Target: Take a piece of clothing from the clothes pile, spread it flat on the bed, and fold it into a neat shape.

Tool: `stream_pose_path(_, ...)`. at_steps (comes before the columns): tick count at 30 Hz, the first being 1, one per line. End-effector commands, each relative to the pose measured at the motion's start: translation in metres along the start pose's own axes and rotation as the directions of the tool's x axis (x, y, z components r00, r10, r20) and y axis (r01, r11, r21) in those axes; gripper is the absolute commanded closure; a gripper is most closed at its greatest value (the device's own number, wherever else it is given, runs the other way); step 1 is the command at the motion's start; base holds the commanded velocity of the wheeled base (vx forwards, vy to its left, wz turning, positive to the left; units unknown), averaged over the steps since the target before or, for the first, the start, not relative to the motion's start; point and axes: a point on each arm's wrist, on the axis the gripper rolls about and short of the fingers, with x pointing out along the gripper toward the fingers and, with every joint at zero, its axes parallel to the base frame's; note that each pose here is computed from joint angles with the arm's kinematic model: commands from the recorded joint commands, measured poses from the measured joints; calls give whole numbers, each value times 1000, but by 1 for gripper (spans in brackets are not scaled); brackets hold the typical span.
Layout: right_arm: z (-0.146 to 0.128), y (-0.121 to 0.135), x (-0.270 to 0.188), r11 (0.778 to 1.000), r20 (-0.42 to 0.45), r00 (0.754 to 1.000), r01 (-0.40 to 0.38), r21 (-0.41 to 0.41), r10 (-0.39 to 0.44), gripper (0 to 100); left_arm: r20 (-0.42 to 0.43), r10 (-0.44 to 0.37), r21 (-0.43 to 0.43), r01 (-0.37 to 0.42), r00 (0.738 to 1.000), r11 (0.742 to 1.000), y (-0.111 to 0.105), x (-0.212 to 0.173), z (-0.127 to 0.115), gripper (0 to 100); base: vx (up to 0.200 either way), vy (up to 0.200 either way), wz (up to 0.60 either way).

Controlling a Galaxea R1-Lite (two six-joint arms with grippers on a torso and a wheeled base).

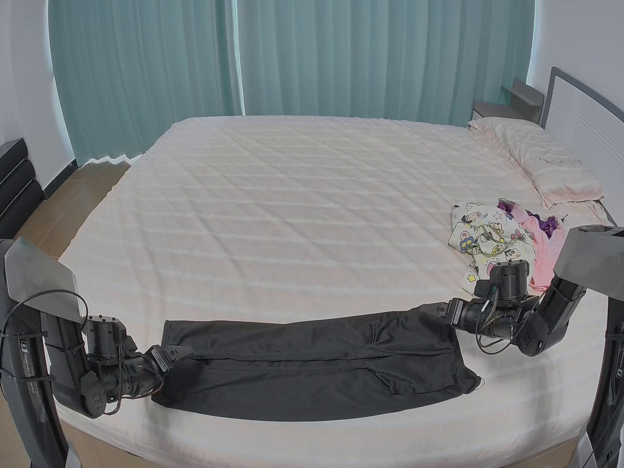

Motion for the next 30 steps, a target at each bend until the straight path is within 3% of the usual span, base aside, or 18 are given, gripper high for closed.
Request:
stream_pose_path(1,-6,-6,21,999,-17,999,-28,20,28,0,3,-4,-9,4,1000,1000,0,0,0,0,0,0,0)
stream_pose_path(12,-9,-8,28,999,-33,998,-44,30,45,0,3,-4,-9,4,1000,1000,0,0,0,0,0,0,0)
stream_pose_path(13,-9,-9,28,999,-35,998,-42,31,43,100,3,-4,-9,4,1000,1000,0,0,0,0,0,0,0)
stream_pose_path(30,4,-17,5,997,9,1000,-9,78,9,100,3,-4,-9,4,1000,1000,0,0,1,0,0,0,0)
